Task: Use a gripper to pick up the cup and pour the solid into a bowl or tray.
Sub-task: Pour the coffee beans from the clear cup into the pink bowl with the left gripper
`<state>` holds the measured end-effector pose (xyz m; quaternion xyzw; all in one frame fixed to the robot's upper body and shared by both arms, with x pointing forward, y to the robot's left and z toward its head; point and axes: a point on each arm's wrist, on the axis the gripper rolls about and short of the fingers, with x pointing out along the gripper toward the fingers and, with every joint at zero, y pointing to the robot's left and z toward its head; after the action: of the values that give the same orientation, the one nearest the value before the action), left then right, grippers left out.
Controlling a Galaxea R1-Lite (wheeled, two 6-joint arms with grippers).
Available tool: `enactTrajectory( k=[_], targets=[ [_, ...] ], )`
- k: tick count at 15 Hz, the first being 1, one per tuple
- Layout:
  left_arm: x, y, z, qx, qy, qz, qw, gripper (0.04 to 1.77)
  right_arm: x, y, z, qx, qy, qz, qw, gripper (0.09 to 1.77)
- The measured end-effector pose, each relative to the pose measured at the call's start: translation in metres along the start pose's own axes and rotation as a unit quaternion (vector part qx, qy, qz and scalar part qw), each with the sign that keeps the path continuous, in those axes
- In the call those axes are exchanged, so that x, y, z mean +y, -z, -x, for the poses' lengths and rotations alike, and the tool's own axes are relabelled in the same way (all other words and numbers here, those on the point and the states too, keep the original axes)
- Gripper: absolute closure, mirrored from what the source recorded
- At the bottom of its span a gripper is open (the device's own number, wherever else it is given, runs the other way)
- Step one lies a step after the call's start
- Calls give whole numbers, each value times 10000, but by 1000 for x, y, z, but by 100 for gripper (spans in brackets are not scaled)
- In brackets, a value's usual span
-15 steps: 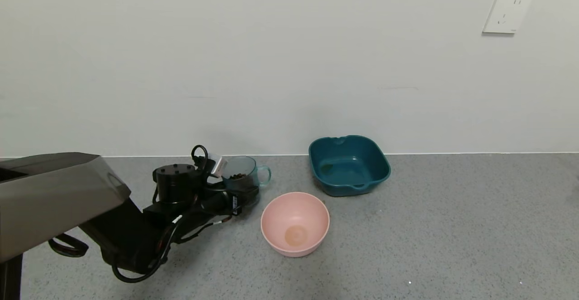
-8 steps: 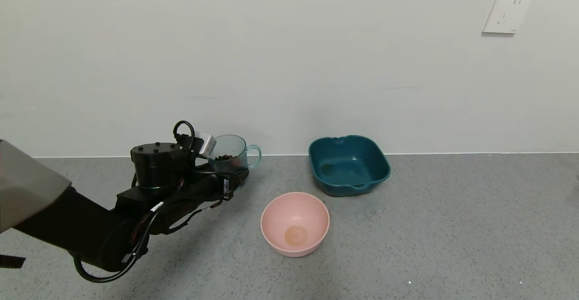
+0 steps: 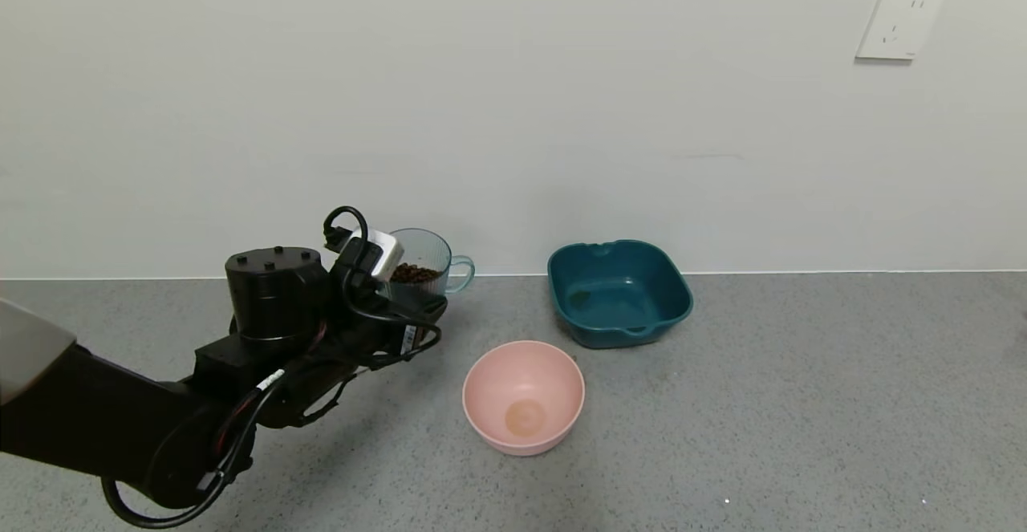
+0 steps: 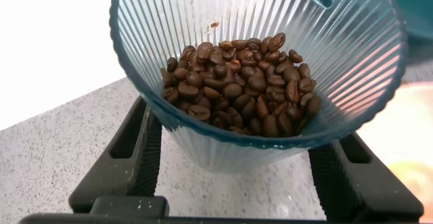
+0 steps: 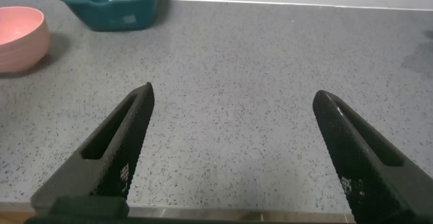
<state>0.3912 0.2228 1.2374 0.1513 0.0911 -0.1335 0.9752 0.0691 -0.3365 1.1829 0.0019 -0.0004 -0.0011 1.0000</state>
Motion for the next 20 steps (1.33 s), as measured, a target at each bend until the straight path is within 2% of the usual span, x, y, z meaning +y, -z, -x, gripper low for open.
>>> enactTrajectory(
  k=[3,7,12,14,20],
  targets=[
    [-8,2,4,36,125,-358,9993,54,0,0,0,0,-2,0,10000,15],
    [-10,1,4,-45,-23,-974,9952,55,0,0,0,0,-2,0,10000,15],
    [-24,6,9,165,-200,-1966,9801,55,0,0,0,0,-2,0,10000,15],
    [-32,6,11,251,-291,-2237,9739,55,0,0,0,0,0,0,10000,15],
    [-45,4,16,274,-311,-2857,9574,55,0,0,0,0,-4,0,10000,15]
  ],
)
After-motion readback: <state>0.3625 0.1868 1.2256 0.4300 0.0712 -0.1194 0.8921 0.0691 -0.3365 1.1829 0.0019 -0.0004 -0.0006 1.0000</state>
